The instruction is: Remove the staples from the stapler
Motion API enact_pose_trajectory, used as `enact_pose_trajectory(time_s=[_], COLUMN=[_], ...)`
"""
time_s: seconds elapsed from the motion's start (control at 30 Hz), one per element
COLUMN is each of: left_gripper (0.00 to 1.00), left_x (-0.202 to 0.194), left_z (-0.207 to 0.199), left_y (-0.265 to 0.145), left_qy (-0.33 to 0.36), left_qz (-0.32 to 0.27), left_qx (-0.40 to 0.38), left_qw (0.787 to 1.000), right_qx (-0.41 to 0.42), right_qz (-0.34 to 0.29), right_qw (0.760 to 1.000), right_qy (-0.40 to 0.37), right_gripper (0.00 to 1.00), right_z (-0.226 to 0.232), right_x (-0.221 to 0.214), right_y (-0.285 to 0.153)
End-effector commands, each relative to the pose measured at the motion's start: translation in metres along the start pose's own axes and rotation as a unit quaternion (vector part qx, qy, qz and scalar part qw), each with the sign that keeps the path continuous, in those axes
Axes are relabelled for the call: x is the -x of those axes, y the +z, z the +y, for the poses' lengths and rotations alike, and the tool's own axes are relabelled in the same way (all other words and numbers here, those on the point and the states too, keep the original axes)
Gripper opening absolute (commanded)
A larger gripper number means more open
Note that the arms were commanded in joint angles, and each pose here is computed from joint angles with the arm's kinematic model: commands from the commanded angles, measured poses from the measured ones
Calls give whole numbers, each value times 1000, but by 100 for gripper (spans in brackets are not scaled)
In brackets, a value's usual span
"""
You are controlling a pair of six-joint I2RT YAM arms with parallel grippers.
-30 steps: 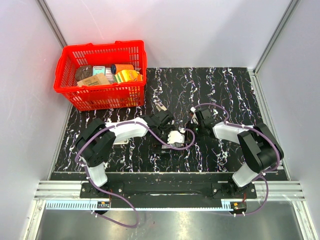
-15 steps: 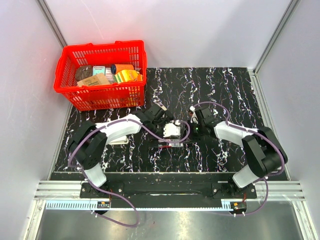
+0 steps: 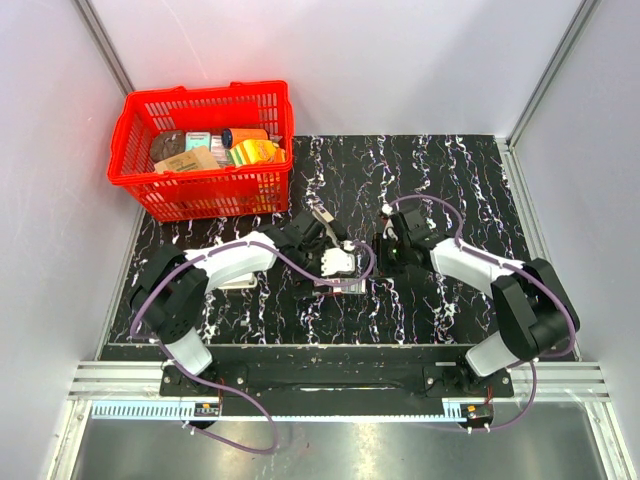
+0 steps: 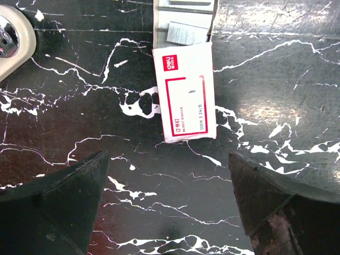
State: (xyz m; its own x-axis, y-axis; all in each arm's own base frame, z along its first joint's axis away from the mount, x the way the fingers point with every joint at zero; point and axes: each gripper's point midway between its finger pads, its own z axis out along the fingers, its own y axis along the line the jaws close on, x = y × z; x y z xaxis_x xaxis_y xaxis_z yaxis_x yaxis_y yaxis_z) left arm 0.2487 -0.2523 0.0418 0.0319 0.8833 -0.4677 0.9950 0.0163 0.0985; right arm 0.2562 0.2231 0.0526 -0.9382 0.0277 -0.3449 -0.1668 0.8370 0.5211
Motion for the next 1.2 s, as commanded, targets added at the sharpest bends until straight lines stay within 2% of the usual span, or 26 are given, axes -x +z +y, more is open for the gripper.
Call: enact_pose_trajectory(time_s=[0.0, 0.23, 0.4, 0.5, 0.7, 0.97, 1.17], left_gripper=[99, 99, 99, 99, 99, 99, 99], left_x=[9, 12, 32, 29, 8, 12, 18], left_z=[-2, 4, 16, 10, -2, 12, 15], left_y=[-8, -8, -32, -32, -15, -1, 2], left_qy=[-22, -55, -85, -103, -110, -138, -134], left_qz=[-28, -24, -54, -58, -38, -52, -65], left_qx=[6, 25, 47, 28, 17, 43, 46], left_qw=[999, 998, 994, 993, 993, 988, 988], right_qx=[-14, -27, -54, -70, -52, -47, -47], right_qz=[-32, -59, -86, -98, -97, -75, -75], right_qw=[999, 998, 995, 993, 994, 996, 996], right_qy=[-17, -17, -12, -16, -6, -10, -8], right_gripper=[38, 38, 37, 36, 36, 34, 34], right_z=[3, 0, -2, -5, 0, 2, 2], right_x=[24, 36, 51, 61, 62, 47, 43], right_y=[4, 4, -3, -4, 4, 28, 31])
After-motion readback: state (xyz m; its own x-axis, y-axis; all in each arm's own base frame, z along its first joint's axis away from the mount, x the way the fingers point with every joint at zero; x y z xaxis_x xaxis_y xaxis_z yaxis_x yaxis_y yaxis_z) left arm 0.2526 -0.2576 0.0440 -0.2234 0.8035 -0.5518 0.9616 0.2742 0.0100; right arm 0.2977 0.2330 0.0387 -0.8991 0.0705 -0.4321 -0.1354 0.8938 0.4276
